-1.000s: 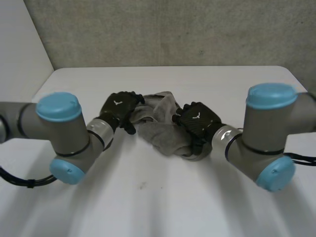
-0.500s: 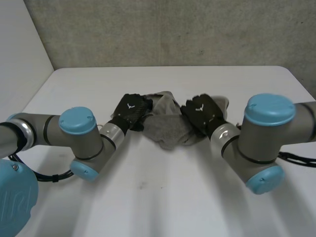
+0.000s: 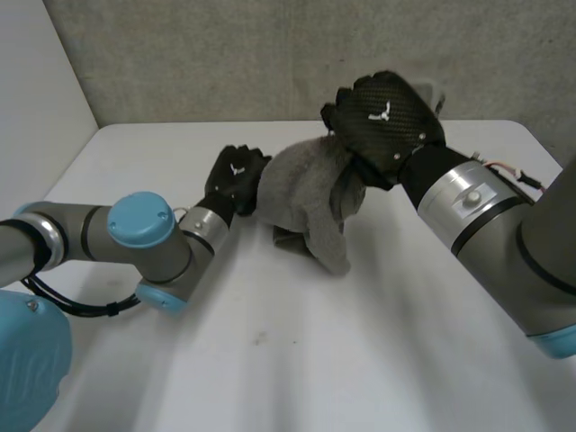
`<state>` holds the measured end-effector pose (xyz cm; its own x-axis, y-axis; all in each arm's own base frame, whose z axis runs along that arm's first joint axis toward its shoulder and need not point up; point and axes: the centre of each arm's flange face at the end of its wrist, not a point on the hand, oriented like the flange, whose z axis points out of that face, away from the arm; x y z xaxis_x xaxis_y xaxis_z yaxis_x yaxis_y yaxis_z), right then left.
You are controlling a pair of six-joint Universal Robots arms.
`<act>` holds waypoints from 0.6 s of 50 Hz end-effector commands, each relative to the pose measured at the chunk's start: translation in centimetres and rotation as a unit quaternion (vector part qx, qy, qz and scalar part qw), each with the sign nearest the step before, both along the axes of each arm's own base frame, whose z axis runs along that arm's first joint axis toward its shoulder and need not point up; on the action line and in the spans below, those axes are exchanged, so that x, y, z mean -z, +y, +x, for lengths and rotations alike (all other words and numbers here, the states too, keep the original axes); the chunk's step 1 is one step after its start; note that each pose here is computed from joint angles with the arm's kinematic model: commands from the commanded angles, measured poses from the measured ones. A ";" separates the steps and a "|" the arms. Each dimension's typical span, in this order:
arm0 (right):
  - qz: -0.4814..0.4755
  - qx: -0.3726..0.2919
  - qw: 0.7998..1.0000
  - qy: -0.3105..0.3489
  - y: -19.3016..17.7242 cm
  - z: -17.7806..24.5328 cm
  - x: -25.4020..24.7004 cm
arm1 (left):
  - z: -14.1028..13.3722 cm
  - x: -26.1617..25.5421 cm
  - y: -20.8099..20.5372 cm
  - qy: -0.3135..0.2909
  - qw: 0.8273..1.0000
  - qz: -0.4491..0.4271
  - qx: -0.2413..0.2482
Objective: Fold the towel.
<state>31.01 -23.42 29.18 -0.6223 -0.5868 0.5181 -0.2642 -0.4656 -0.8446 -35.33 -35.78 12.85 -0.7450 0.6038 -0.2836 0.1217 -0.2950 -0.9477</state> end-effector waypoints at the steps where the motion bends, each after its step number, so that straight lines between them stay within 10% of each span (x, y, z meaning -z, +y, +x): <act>1: -0.102 0.011 0.994 -0.046 -1.8 0.5 -3.0 | 1.1 -7.4 -1.5 0.061 0.991 -0.105 -0.050; 10: -0.304 0.010 0.937 -0.174 -4.2 0.9 -7.2 | 4.9 -19.3 0.3 0.136 0.961 -0.219 -0.100; 17: -0.189 -0.020 0.965 -0.182 -4.9 1.0 -2.5 | 5.7 -17.4 3.7 0.104 0.976 -0.164 -0.096; 22: -0.005 -0.030 0.996 -0.087 -3.6 0.2 4.8 | 6.6 -14.1 5.9 0.060 0.989 -0.088 -0.101; 30: 0.159 -0.008 0.983 0.091 -2.2 -4.8 10.5 | 8.9 -7.9 10.7 -0.039 0.990 0.084 -0.105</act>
<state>29.94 -27.18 22.53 -0.6454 -0.6497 0.4018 -0.1675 -0.3929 -0.9042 -27.79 -28.23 24.55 -0.8665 0.4193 -0.2706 0.1390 -0.3180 -0.9378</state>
